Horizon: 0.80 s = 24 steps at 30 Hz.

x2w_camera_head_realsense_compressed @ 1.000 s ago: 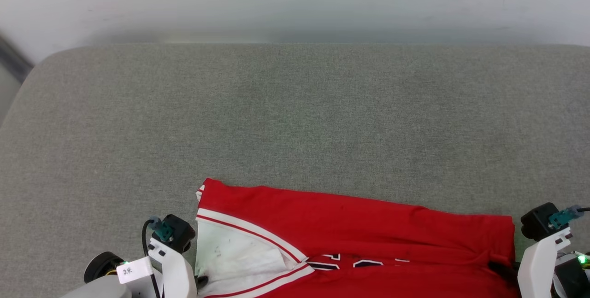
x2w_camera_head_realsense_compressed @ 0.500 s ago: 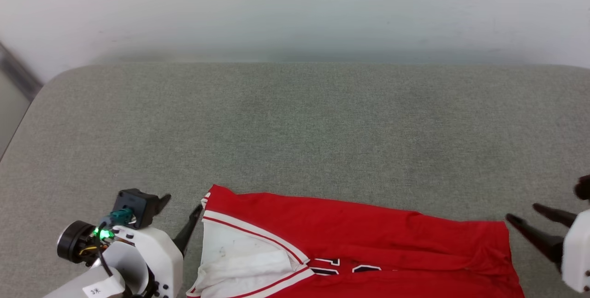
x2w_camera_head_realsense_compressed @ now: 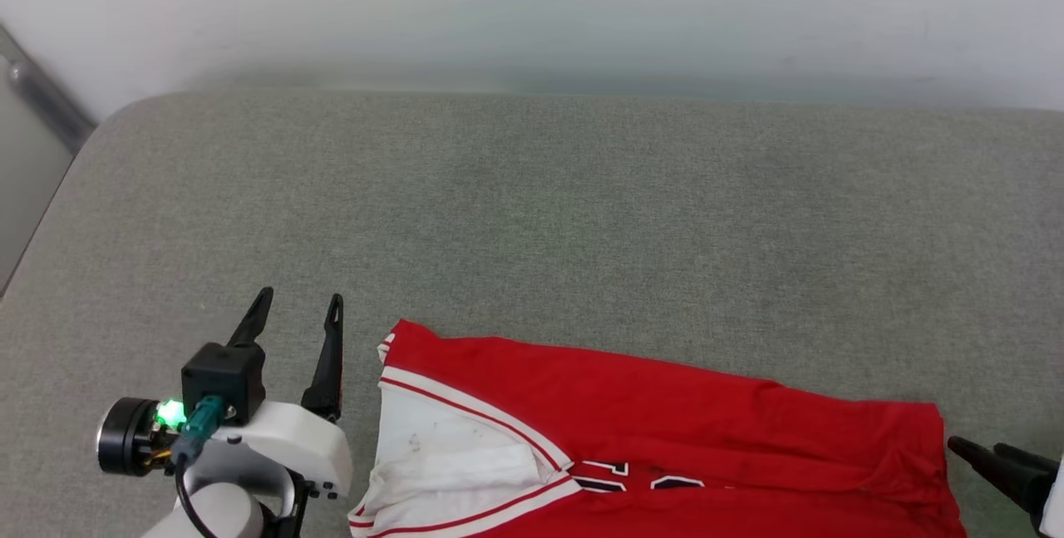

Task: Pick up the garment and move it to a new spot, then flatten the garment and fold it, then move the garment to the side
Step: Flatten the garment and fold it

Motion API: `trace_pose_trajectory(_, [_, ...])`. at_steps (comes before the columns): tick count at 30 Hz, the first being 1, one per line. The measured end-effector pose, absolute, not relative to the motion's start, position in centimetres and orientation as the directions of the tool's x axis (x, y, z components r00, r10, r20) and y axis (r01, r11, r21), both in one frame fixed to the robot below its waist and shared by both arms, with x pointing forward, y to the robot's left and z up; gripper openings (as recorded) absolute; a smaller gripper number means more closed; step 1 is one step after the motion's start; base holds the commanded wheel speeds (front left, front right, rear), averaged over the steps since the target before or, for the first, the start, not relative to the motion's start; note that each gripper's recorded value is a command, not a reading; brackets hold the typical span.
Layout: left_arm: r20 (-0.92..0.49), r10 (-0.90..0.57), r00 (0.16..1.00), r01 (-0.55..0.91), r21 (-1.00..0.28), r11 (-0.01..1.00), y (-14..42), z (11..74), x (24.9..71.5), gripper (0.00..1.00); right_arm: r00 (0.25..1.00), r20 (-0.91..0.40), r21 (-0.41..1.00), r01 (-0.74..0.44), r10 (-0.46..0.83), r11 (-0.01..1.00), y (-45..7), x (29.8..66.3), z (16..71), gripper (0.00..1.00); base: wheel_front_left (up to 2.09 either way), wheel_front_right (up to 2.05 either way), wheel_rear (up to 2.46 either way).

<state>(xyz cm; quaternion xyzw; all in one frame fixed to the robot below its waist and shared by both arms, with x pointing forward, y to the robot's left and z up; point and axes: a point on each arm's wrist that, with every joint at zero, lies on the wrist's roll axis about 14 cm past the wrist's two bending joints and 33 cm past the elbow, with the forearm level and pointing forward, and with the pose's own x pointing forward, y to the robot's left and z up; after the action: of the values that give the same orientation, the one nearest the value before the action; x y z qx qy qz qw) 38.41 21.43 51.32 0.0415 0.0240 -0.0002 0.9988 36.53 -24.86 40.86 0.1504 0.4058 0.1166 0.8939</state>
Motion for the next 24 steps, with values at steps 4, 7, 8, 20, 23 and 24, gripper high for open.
trace_pose_trajectory(4, [-0.007,0.052,0.999,-0.052,0.081,0.995,21.8,51.5,37.6,1.0,0.601,-0.713,0.421,-0.044,0.361,0.906,-23.7,36.1,39.4,1.0,0.0,0.0,0.0])
trace_pose_trajectory(7, [0.024,0.086,0.996,-0.088,0.08,0.993,22.2,51.8,37.2,1.0,0.547,-0.739,0.452,-0.028,0.393,0.891,-22.4,35.3,38.0,1.0,0.0,0.0,0.0])
trace_pose_trajectory(8, [0.027,0.092,0.995,-0.094,0.08,0.992,22.2,51.7,37.0,1.0,0.525,-0.75,0.461,-0.024,0.403,0.887,-22.0,35.0,37.6,1.0,0.0,0.0,0.0])
trace_pose_trajectory(20, [0.041,0.132,0.99,-0.135,0.092,0.987,22.0,50.4,35.8,1.0,0.373,-0.771,0.553,-0.009,0.516,0.833,-17.9,33.1,35.7,0.75,0.0,0.0,0.0])
trace_pose_trajectory(23, [0.055,0.127,0.99,-0.133,0.103,0.986,21.7,50.6,35.9,1.0,0.372,-0.767,0.558,-0.015,0.522,0.83,-17.6,33.3,35.8,0.0,0.0,0.0,0.0])
trace_pose_trajectory(24, [0.058,0.126,0.99,-0.131,0.106,0.986,21.6,50.6,35.8,1.0,0.376,-0.767,0.556,-0.017,0.521,0.831,-17.6,33.3,35.9,0.0,0.0,0.0,0.0])
